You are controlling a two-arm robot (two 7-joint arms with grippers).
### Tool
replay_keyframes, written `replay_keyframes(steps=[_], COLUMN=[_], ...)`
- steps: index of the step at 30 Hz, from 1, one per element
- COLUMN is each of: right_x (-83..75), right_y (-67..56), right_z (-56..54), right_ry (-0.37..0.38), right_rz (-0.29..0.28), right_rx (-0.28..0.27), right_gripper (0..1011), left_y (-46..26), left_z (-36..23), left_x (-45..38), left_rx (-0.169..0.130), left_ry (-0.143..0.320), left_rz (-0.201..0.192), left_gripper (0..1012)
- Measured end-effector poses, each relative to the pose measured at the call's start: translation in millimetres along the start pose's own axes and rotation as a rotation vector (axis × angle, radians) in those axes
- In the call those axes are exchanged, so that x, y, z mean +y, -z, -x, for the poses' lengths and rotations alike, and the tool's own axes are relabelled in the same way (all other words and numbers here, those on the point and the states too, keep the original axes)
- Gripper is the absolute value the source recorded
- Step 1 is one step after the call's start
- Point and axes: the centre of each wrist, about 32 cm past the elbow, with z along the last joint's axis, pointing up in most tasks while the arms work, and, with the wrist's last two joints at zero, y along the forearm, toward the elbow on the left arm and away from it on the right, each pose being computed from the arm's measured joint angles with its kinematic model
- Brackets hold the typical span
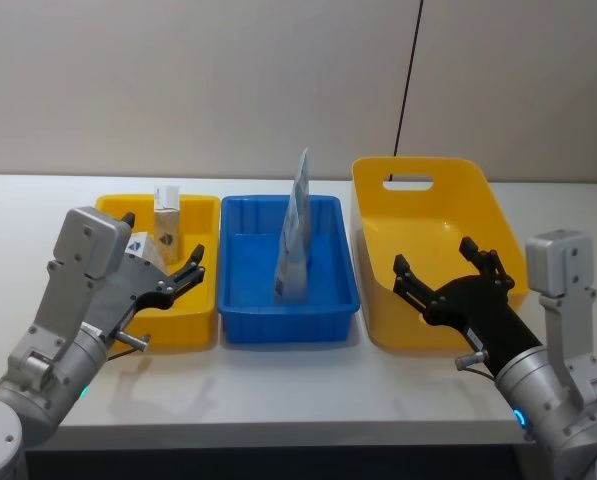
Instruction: Bimanual collaborative sorting of washing and personal care products
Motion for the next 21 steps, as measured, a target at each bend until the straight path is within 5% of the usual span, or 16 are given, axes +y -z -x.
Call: replay_keyframes(steps=[21], right_x=[0.0], right_y=[0.0], right_z=[0.0], right_ry=[0.0], right_rz=[0.0], right_rx=[0.0], right_gripper=[1002], left_y=[-0.7], left_z=[-0.3], left_x=[-0.2], left_rx=[0.002], left_ry=[-0.002], left_rz=[0.002], left_gripper=[1001])
